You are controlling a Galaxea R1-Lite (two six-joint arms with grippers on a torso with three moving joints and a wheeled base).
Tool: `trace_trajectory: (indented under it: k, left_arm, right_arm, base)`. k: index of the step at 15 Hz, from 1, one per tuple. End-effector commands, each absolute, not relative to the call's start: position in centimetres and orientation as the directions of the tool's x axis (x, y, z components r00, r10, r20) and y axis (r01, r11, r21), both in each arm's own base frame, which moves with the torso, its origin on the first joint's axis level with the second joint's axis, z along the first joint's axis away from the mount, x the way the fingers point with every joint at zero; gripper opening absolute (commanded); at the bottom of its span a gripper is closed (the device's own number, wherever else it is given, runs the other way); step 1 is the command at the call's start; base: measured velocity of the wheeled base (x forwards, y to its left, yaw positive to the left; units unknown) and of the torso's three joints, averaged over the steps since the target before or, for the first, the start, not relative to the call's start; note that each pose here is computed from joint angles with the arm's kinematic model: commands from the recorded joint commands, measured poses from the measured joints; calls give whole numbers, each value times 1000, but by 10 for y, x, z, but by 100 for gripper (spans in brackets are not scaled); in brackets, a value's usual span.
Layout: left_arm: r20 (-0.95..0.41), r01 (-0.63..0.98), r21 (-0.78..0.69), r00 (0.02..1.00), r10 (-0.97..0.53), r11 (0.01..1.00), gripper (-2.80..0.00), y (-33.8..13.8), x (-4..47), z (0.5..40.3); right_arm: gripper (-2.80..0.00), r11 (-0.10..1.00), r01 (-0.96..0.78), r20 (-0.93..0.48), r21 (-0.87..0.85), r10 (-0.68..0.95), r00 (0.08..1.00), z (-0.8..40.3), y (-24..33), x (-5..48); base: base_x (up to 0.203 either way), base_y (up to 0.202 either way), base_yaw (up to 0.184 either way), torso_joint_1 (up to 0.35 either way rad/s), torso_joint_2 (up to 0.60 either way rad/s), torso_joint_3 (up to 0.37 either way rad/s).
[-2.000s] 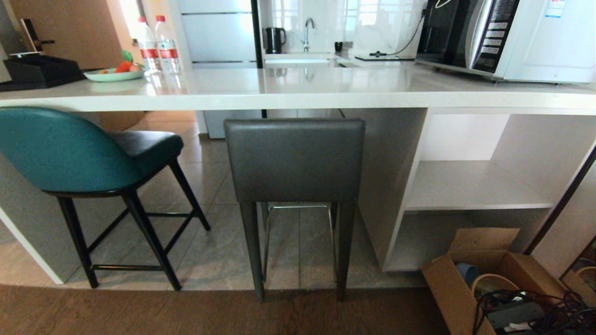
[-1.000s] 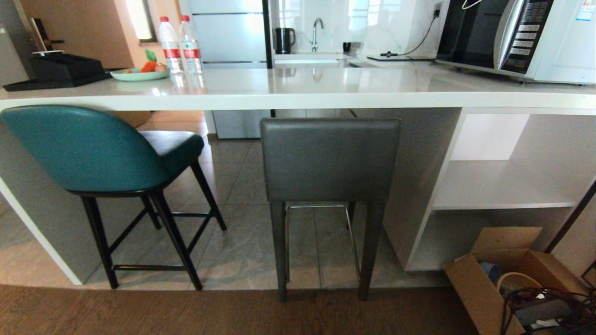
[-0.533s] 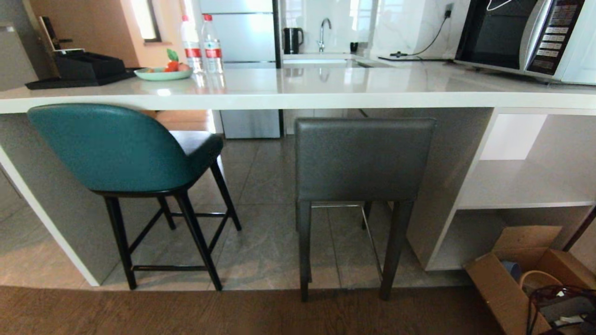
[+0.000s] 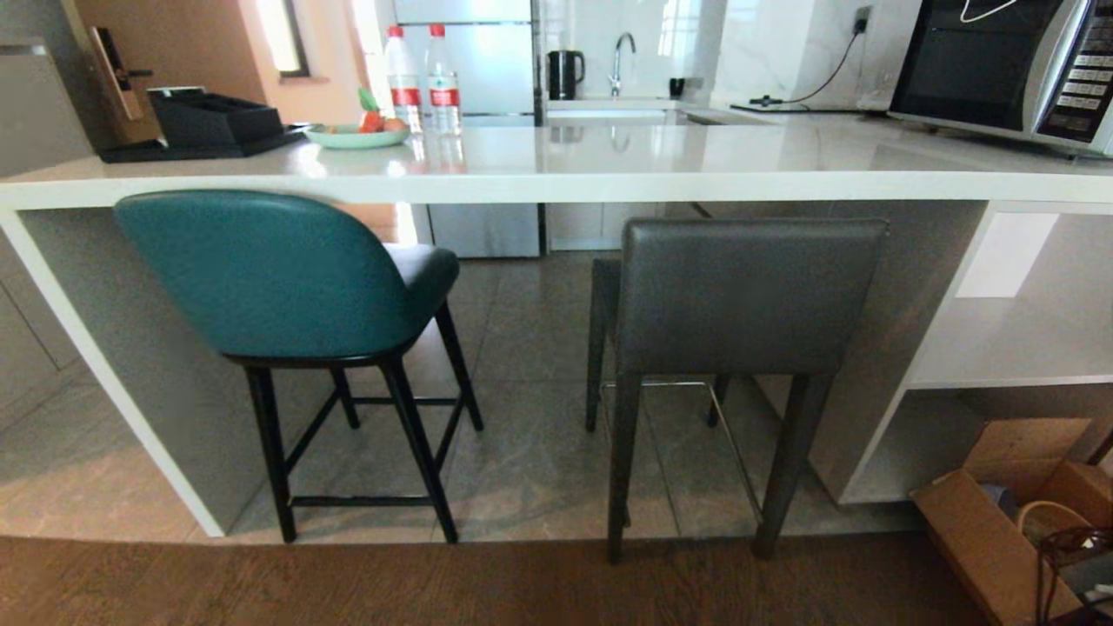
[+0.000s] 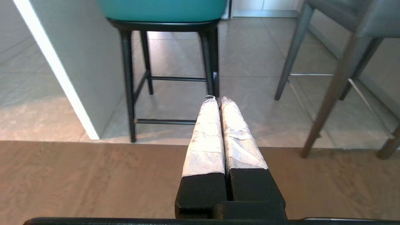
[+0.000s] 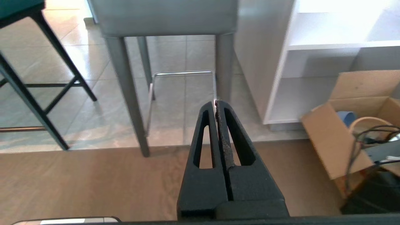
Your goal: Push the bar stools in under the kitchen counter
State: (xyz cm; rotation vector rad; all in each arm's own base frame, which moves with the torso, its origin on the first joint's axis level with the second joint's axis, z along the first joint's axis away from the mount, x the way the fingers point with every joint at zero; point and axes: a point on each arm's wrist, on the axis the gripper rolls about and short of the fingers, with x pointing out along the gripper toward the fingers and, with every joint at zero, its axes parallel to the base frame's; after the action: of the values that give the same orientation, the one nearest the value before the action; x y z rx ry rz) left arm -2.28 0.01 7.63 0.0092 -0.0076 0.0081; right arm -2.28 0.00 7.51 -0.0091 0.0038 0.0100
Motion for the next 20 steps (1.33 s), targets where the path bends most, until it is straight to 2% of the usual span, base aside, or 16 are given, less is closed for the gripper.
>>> trace_trajectory:
  k: [1, 8, 20]
  left_arm:
    - [3, -9, 9, 1000, 9, 1000, -280, 0, -22, 75]
    - [2, -9, 11, 1000, 9, 1000, -280, 0, -23, 76]
    - [2, -9, 11, 1000, 9, 1000, -280, 0, -23, 76]
  right_arm:
    - [-280, 1000, -11, -10, -9, 11, 1000, 74, 0, -22]
    - [-280, 1000, -8, -8, -3, 8, 1000, 74, 0, -22]
    - [-280, 1000, -6, -8, 9, 6, 1000, 74, 0, -22]
  base:
    - [0, 195, -1, 2, -1, -2]
    - [0, 186, -1, 3, 1, 2]
    - [0, 6, 1, 0, 1, 0]
